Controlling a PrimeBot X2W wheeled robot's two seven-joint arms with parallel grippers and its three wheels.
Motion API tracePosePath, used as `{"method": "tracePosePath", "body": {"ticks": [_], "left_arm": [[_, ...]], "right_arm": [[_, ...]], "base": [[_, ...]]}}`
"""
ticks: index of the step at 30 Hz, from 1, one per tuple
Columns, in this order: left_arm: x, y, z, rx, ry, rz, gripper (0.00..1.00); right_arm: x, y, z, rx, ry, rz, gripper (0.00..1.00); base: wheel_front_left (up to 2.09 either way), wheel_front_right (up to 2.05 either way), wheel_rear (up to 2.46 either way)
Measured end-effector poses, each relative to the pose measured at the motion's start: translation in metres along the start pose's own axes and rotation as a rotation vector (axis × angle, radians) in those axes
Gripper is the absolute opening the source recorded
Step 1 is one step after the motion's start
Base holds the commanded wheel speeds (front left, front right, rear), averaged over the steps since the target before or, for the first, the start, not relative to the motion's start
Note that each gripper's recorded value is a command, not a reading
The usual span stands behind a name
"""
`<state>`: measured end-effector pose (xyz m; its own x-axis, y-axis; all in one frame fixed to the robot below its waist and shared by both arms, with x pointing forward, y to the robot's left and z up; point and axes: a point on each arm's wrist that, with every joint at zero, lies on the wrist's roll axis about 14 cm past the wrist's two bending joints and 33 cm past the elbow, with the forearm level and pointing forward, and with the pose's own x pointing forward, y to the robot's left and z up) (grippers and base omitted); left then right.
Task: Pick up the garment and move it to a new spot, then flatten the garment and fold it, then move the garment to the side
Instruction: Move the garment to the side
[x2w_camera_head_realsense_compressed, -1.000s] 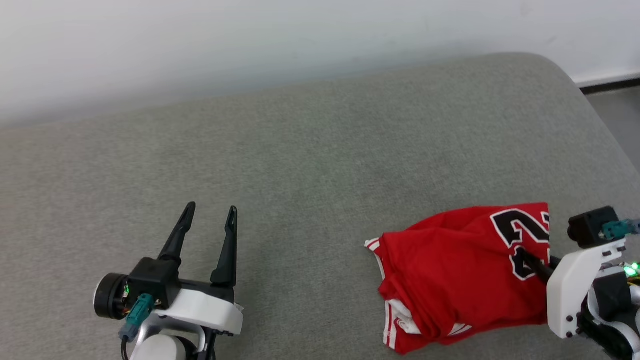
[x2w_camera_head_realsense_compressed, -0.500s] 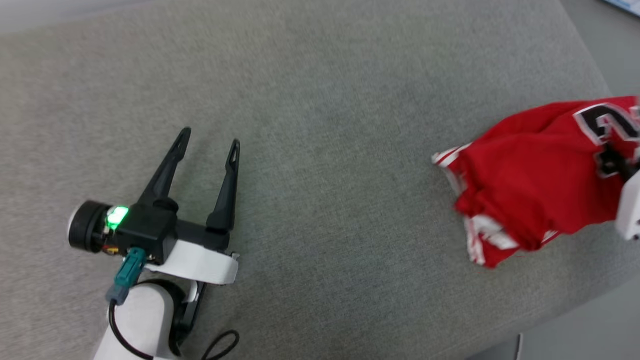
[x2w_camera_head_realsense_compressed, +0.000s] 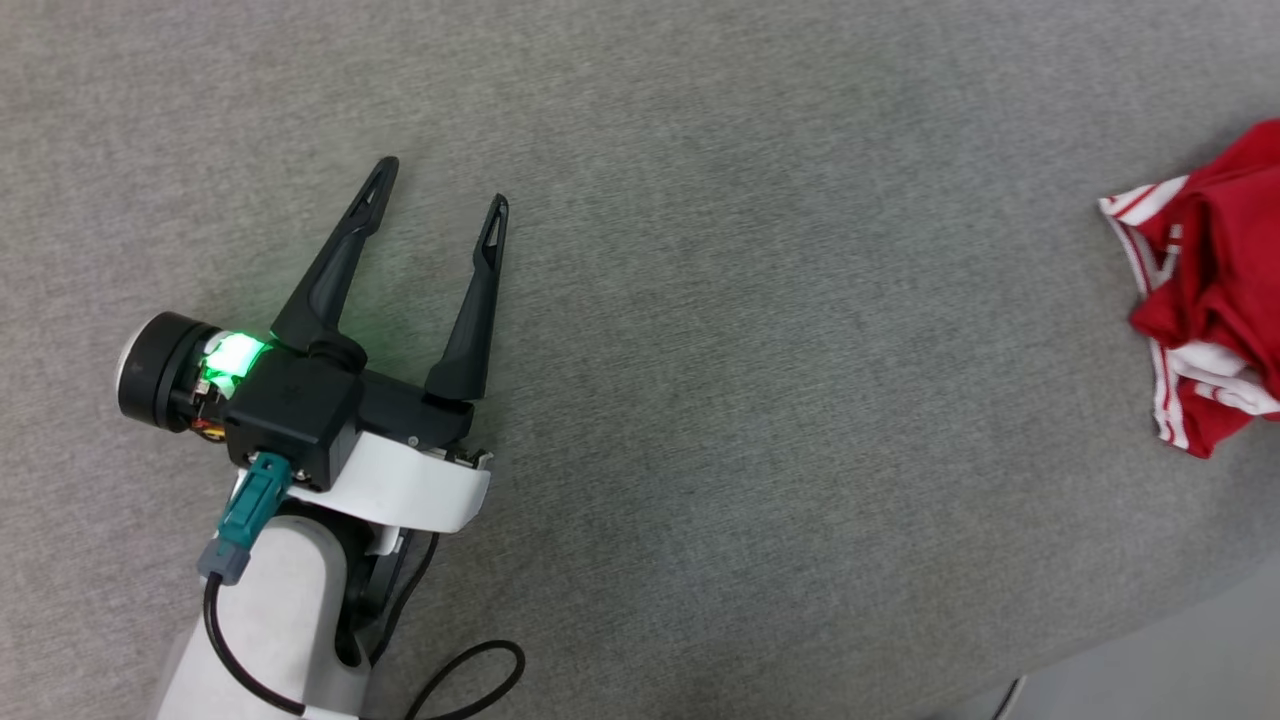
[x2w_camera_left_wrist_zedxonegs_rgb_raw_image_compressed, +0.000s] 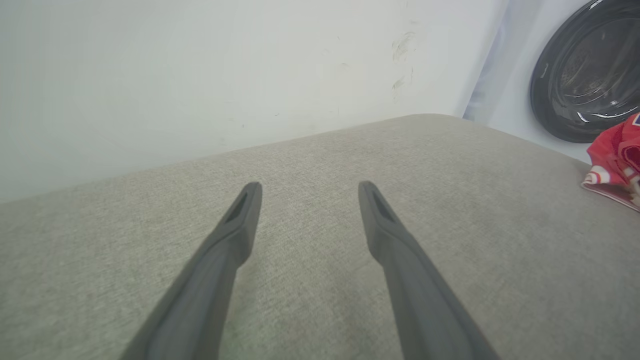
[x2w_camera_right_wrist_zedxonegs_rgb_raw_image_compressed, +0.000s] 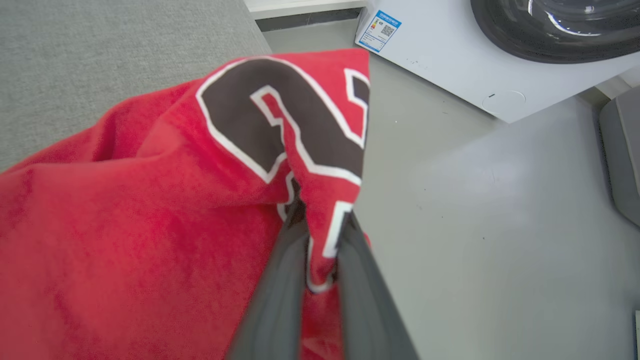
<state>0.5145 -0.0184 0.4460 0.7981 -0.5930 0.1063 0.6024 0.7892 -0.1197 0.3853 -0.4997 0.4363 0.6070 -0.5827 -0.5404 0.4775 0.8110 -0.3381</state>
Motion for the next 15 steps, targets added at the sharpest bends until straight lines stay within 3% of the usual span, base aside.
{"method": "tracePosePath", "body": {"ticks": [2, 3, 4, 5, 15], "left_arm": [[-0.003, 0.005, -0.002, 0.002, 0.007, 0.012, 1.00], [-0.004, 0.007, -0.003, 0.001, 0.010, 0.017, 1.00], [-0.005, 0.008, -0.003, 0.001, 0.012, 0.020, 1.00], [-0.006, 0.009, -0.003, 0.004, 0.013, 0.022, 1.00], [-0.017, 0.003, 0.020, 0.013, -0.006, 0.045, 1.00]], "right_arm": [[0.006, 0.001, -0.008, 0.022, 0.015, -0.012, 0.00], [0.009, 0.003, -0.013, 0.037, 0.023, -0.016, 0.15], [0.010, 0.003, -0.017, 0.041, 0.028, -0.022, 0.49], [0.012, 0.004, -0.022, 0.045, 0.042, -0.025, 0.98], [-0.005, -0.016, 0.002, 0.094, -0.124, -0.066, 1.00]], "base": [[0.00, 0.00, 0.00], [0.00, 0.00, 0.00], [0.00, 0.00, 0.00], [0.00, 0.00, 0.00], [0.00, 0.00, 0.00]]}}
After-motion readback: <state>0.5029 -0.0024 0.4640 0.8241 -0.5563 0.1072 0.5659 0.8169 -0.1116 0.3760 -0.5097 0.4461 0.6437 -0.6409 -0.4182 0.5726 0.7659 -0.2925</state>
